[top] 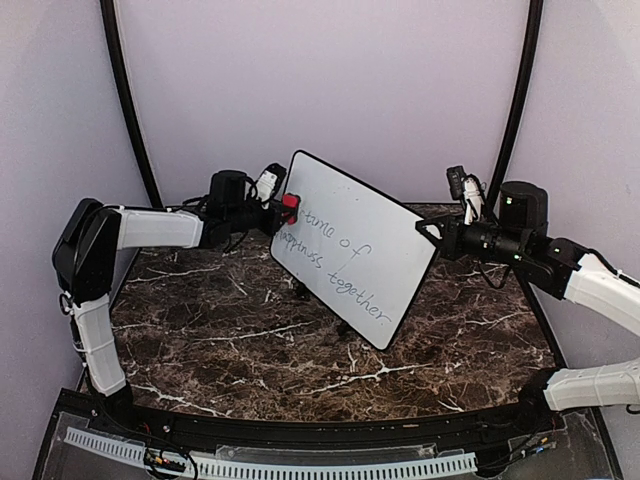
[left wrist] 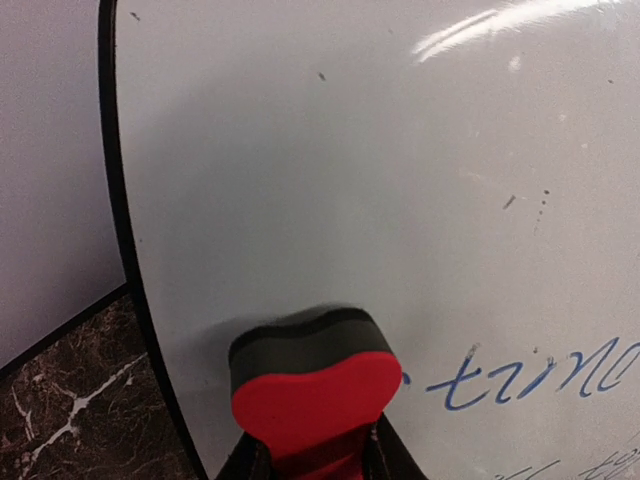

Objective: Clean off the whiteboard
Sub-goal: Erase the center of the whiteboard.

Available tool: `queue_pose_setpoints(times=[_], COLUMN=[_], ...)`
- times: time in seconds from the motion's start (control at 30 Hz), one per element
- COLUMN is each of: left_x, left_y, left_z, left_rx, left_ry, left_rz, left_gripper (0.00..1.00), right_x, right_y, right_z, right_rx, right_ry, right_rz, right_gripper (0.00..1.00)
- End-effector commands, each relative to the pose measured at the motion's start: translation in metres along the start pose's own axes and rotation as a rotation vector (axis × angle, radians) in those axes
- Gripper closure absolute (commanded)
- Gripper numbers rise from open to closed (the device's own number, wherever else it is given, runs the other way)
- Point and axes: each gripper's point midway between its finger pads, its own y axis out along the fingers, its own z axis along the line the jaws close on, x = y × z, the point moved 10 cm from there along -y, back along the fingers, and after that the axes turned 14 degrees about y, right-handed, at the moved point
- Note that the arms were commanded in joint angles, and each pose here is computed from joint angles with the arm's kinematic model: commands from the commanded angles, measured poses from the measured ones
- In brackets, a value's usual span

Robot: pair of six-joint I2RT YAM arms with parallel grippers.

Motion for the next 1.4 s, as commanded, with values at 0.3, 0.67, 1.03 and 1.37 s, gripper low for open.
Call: queue_pose_setpoints(times=[0.3,0.67,1.03,1.37], left_x=[0.010,0.015,0.005,0.010], left_y=[0.008,0.018,0.012,0.016], left_z=[0.019,-0.044,-0.002,0.029], left_rx=[0.027,-0.082,0.097,0.162], left_ry=[0.010,0.116,0.032,0.055], left_rz=[0.030,0.022,0.051,0.071], left_gripper=[0.79,0.80,0.81,0.81], right_x=[-0.019,-0.019,-0.019,-0.019], right_y=[0.003,0.003,0.002,0.005], right_z=[0.002,0.003,0.003,0.003], right_rx=[0.078,0.082,0.080,0.080], right_ry=[-0.099,-0.100,-0.103,-0.101], right_rz=[0.117,0.116,0.115,0.122], right_gripper=[1.00,1.00,1.00,1.00])
